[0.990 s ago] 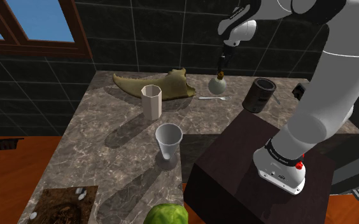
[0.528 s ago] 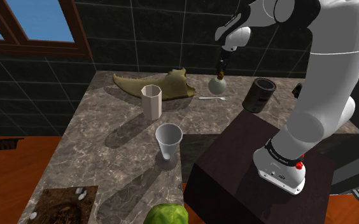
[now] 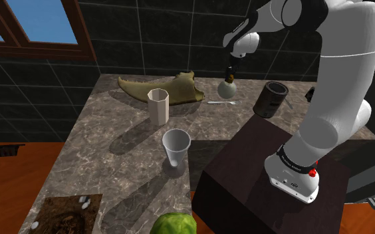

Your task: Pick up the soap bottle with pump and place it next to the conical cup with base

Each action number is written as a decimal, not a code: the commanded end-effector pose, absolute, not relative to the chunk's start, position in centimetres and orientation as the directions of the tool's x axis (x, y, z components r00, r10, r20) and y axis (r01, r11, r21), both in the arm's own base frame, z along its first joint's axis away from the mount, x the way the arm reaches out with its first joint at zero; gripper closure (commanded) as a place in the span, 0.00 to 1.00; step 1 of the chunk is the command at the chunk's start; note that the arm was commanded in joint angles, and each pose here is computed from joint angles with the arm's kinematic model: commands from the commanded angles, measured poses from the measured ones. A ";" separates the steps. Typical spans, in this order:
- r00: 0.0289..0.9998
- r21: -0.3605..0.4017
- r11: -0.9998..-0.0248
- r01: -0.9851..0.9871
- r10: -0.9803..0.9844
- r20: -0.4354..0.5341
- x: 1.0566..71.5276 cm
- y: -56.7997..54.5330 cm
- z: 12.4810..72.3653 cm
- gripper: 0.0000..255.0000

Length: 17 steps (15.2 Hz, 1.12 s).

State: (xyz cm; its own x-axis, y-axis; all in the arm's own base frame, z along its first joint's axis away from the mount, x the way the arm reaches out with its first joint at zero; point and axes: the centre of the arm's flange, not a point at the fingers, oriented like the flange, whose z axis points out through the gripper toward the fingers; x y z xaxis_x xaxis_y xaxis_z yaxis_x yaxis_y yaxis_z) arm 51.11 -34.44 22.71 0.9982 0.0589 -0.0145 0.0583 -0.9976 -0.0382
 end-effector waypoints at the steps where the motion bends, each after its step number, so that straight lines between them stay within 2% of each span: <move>1: 0.998 -0.038 -0.998 0.058 0.059 -0.014 51.1 -34.4 22.7 0.00; 3: 0.998 -0.038 -0.998 0.058 0.059 -0.014 51.1 -34.4 22.7 0.00; 4: 0.998 -0.038 -0.998 0.058 0.059 -0.014 51.1 -34.4 22.7 1.00; 13: 0.998 -0.038 -0.998 0.058 0.059 -0.014 51.1 -34.4 22.7 1.00; 17: 0.998 -0.038 -0.998 0.058 0.059 -0.014 51.1 -34.4 24.8 1.00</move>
